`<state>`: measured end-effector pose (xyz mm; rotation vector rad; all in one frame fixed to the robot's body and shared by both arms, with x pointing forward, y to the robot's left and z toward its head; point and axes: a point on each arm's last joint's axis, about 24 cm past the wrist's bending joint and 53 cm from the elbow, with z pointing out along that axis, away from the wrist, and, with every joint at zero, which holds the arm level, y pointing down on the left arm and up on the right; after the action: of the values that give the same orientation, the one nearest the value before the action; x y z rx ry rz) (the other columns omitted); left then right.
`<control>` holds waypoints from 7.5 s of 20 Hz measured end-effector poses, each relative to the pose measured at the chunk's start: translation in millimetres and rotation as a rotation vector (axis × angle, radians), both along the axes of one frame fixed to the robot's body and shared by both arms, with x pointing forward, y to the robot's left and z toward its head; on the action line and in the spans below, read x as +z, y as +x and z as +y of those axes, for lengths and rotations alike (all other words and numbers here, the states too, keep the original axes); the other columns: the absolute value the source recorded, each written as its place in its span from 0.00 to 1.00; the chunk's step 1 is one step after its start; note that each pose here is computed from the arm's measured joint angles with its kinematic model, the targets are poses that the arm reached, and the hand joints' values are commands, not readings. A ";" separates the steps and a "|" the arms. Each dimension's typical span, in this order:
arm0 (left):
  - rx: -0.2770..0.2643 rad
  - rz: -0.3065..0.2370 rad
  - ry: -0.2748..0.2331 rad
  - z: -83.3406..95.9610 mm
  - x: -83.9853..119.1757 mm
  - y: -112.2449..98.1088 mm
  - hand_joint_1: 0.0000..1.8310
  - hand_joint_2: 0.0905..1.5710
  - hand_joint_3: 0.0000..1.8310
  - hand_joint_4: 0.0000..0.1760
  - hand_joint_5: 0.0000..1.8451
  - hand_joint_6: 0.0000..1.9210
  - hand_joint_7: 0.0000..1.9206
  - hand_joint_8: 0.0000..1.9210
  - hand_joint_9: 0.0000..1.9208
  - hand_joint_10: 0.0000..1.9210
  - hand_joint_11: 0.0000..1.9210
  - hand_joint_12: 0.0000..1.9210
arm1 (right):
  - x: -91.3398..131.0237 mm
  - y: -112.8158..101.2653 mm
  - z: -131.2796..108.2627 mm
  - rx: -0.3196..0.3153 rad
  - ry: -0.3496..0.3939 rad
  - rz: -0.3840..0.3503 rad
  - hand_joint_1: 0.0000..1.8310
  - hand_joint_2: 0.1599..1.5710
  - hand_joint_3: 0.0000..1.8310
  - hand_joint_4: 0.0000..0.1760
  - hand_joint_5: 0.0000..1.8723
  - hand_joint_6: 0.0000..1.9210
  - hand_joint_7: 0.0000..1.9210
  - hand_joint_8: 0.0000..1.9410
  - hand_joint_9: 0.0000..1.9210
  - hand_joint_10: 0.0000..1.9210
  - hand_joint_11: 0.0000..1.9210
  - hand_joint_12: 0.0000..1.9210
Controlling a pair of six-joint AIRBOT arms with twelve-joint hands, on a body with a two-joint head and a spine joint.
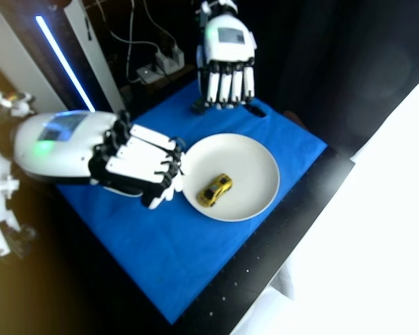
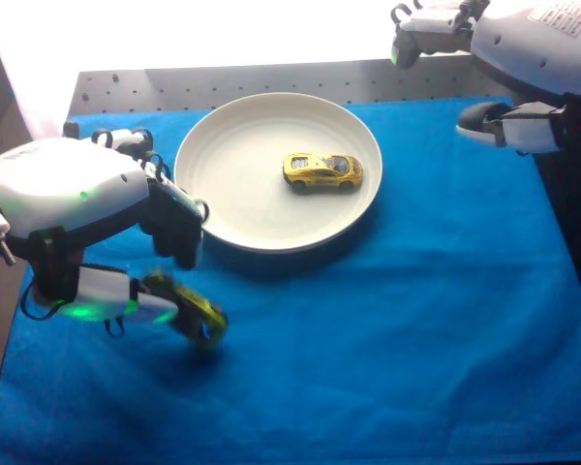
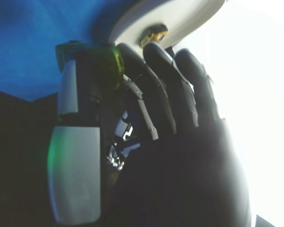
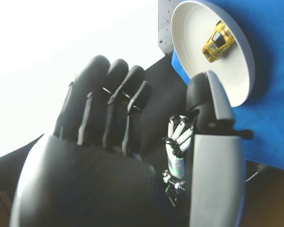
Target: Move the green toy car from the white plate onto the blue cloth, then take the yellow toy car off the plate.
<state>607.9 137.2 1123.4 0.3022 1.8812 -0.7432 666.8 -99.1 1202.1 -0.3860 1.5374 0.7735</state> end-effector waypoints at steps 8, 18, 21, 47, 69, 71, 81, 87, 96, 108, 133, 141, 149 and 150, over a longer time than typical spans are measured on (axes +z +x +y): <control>0.049 0.024 -0.039 17.0 -1.6 -2.5 0.33 0.59 0.00 0.29 0.27 0.00 0.25 0.00 0.11 0.36 0.00 0.81 | -0.1 -0.3 0.4 -0.001 0.003 0.004 0.65 0.60 0.03 0.00 0.21 0.44 0.28 0.39 0.21 0.62 0.15 0.92; 0.164 -0.217 -0.167 43.0 63.1 20.2 0.35 0.65 0.00 0.28 0.25 0.00 0.21 0.00 0.18 0.02 0.00 0.51 | 0.0 -1.6 2.0 0.002 0.007 0.006 0.48 0.62 0.01 0.00 0.23 0.42 0.25 0.50 0.18 0.66 0.04 0.96; 0.193 -0.256 -0.198 46.9 73.8 30.9 0.39 0.66 0.00 0.16 0.28 0.01 0.23 0.01 0.21 0.02 0.00 0.56 | -0.1 2.9 -1.7 -0.008 0.005 0.002 0.47 0.61 0.00 0.00 0.25 0.34 0.26 0.43 0.19 0.62 0.07 0.93; 0.175 -0.273 -0.187 34.8 76.0 33.9 0.37 0.65 0.00 0.00 0.35 0.00 0.29 0.00 0.25 0.01 0.00 0.62 | -68.8 62.7 71.5 -0.030 -0.008 0.201 0.43 0.57 0.00 0.00 0.42 0.04 0.33 0.50 0.27 0.78 0.24 1.00; 0.162 -0.275 -0.189 29.6 76.8 33.1 0.39 0.63 0.00 0.08 0.35 0.00 0.29 0.00 0.25 0.00 0.00 0.65 | -109.2 69.5 90.2 -0.029 -0.135 0.267 0.46 0.61 0.00 0.00 0.39 0.00 0.31 0.38 0.25 0.61 0.18 0.91; 0.162 -0.274 -0.188 29.6 76.6 33.1 0.40 0.63 0.00 0.00 0.35 0.00 0.28 0.00 0.24 0.00 0.00 0.60 | -110.3 71.0 87.3 -0.035 -0.141 0.270 0.47 0.61 0.00 0.00 0.39 0.00 0.35 0.26 0.27 0.53 0.19 0.86; 0.158 -0.276 -0.186 28.7 76.5 32.7 0.41 0.63 0.00 0.05 0.36 0.00 0.29 0.00 0.25 0.00 0.00 0.61 | -114.2 72.1 85.0 -0.038 -0.169 0.266 0.50 0.61 0.00 0.00 0.42 0.01 0.43 0.14 0.33 0.49 0.24 0.84; 0.158 -0.276 -0.187 28.6 76.8 32.7 0.42 0.65 0.00 0.00 0.36 0.00 0.28 0.00 0.23 0.00 0.00 0.54 | -115.3 70.4 89.5 -0.030 -0.172 0.265 0.52 0.62 0.00 0.00 0.53 0.14 0.45 0.26 0.33 0.56 0.21 0.90; 0.156 -0.277 -0.186 28.4 76.9 32.6 0.41 0.65 0.00 0.19 0.36 0.00 0.28 0.01 0.24 0.01 0.00 0.55 | -115.4 67.5 92.7 -0.020 -0.185 0.254 0.63 0.68 0.00 0.00 0.52 0.52 0.46 0.52 0.42 0.71 0.36 0.95; 0.157 -0.272 -0.190 27.3 75.7 32.7 0.42 0.64 0.00 0.05 0.36 0.00 0.30 0.00 0.26 0.00 0.00 0.61 | -110.7 55.2 101.2 0.010 -0.176 0.249 0.62 0.70 0.00 0.00 0.49 0.57 0.43 0.68 0.41 0.84 0.39 1.00; 0.196 -0.242 -0.187 38.5 65.7 32.4 0.35 0.65 0.00 0.48 0.36 0.00 0.28 0.00 0.26 0.00 0.00 0.66 | -12.8 -53.9 60.8 0.144 -0.058 -0.010 0.64 0.68 0.00 0.00 0.53 0.52 0.65 0.67 0.66 0.81 0.62 0.97; 0.199 -0.240 -0.185 39.0 64.8 26.7 0.39 0.67 0.00 0.28 0.35 0.00 0.29 0.00 0.27 0.01 0.00 0.69 | -68.1 -82.8 46.8 0.157 -0.101 0.128 0.64 0.65 0.00 0.00 0.56 0.47 0.58 0.73 0.63 0.90 0.64 1.00; 0.204 -0.238 -0.186 40.5 63.1 26.1 0.41 0.67 0.00 0.19 0.35 0.00 0.29 0.00 0.27 0.00 0.00 0.71 | -108.3 -86.9 41.3 0.142 -0.147 0.234 0.61 0.57 0.00 0.00 0.36 0.09 0.34 0.16 0.26 0.35 0.11 0.77; 0.205 -0.237 -0.186 40.7 63.0 26.2 0.41 0.67 0.00 0.20 0.35 0.00 0.28 0.00 0.27 0.00 0.00 0.71 | -110.3 -86.9 40.0 0.137 -0.148 0.242 0.58 0.56 0.00 0.00 0.34 0.06 0.32 0.13 0.21 0.32 0.04 0.79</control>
<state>634.0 177.9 1186.4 0.0738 1.5793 -0.7043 579.9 -59.1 1091.8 -0.5270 1.8156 0.8391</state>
